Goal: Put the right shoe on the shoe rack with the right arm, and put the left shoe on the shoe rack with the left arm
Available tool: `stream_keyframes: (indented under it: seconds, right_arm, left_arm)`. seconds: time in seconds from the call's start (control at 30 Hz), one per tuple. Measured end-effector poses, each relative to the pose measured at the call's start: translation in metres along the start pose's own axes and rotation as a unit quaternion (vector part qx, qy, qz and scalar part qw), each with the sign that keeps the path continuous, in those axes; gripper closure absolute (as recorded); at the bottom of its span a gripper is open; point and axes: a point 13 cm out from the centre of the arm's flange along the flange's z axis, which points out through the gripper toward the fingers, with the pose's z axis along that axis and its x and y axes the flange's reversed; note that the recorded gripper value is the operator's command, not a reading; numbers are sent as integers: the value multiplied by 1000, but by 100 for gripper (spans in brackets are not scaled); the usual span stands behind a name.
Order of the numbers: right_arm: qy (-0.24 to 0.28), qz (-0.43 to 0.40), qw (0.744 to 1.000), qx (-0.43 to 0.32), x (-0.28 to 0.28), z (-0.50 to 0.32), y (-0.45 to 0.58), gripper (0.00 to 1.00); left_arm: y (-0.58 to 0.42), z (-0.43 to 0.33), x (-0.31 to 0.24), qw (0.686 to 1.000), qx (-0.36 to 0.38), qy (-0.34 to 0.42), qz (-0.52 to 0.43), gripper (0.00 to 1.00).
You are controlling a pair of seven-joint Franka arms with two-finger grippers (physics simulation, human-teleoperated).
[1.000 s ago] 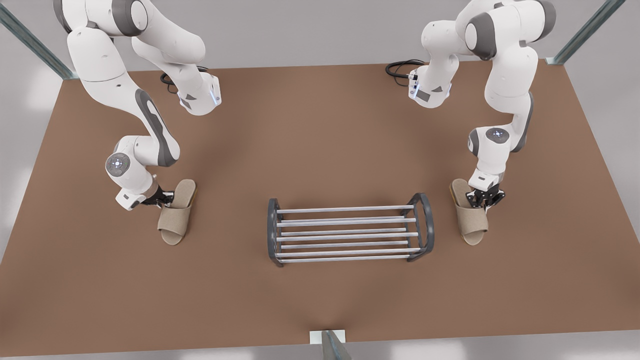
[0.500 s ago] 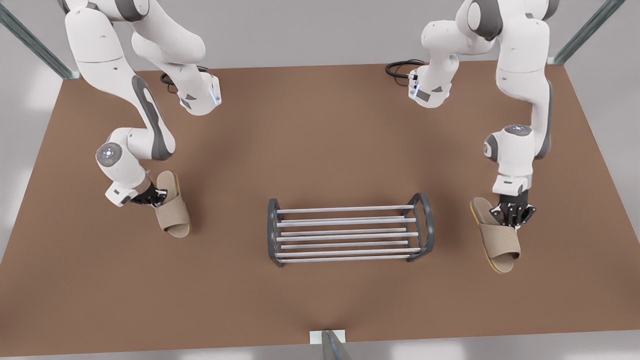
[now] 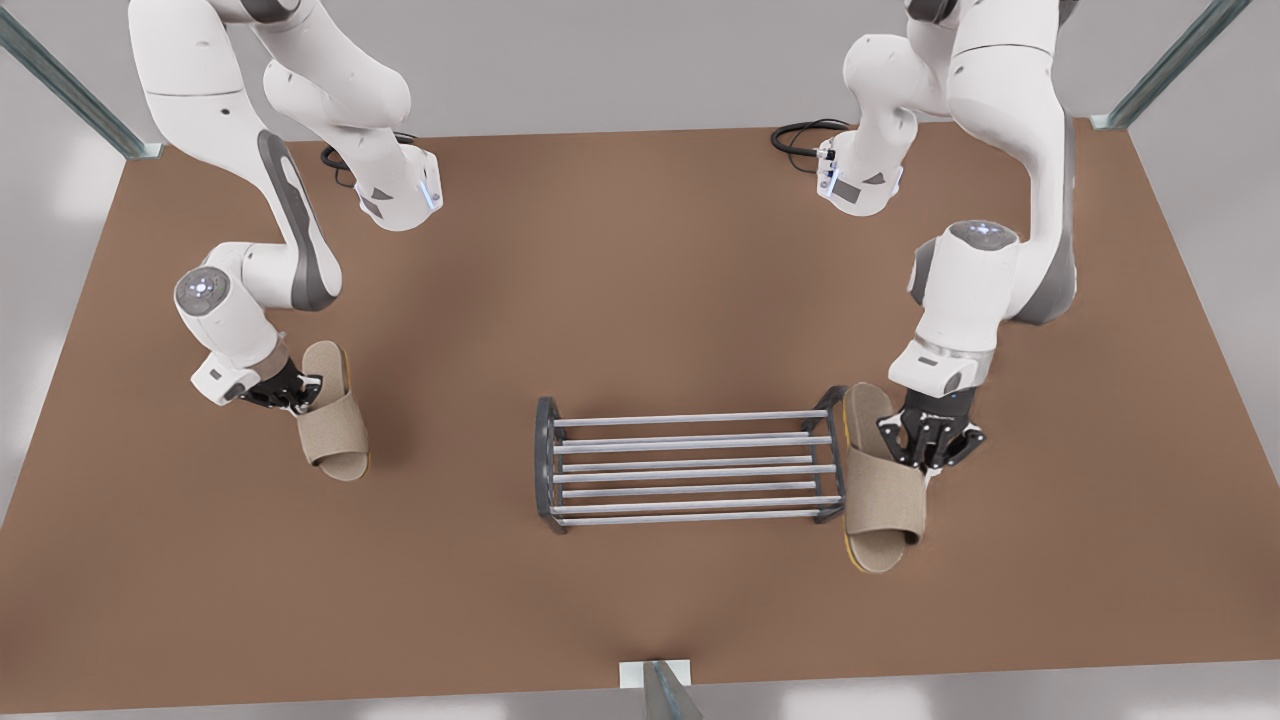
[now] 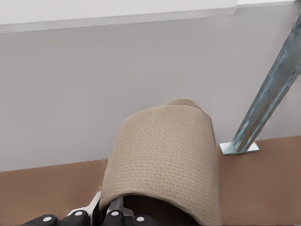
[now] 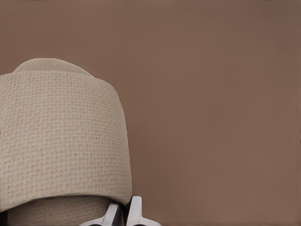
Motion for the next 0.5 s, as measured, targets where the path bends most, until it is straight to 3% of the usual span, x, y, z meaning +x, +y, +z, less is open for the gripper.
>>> stream_keyframes:
  seconds: [0.3,0.5]
  right_arm:
    - [-54,11,999,1,-48,-75,2,79]
    - [-47,21,998,-23,-73,-120,18,79]
  left_arm:
    - [-138,17,46,995,6,95,-22,79]
    - [-108,60,124,985,-79,150,18,77]
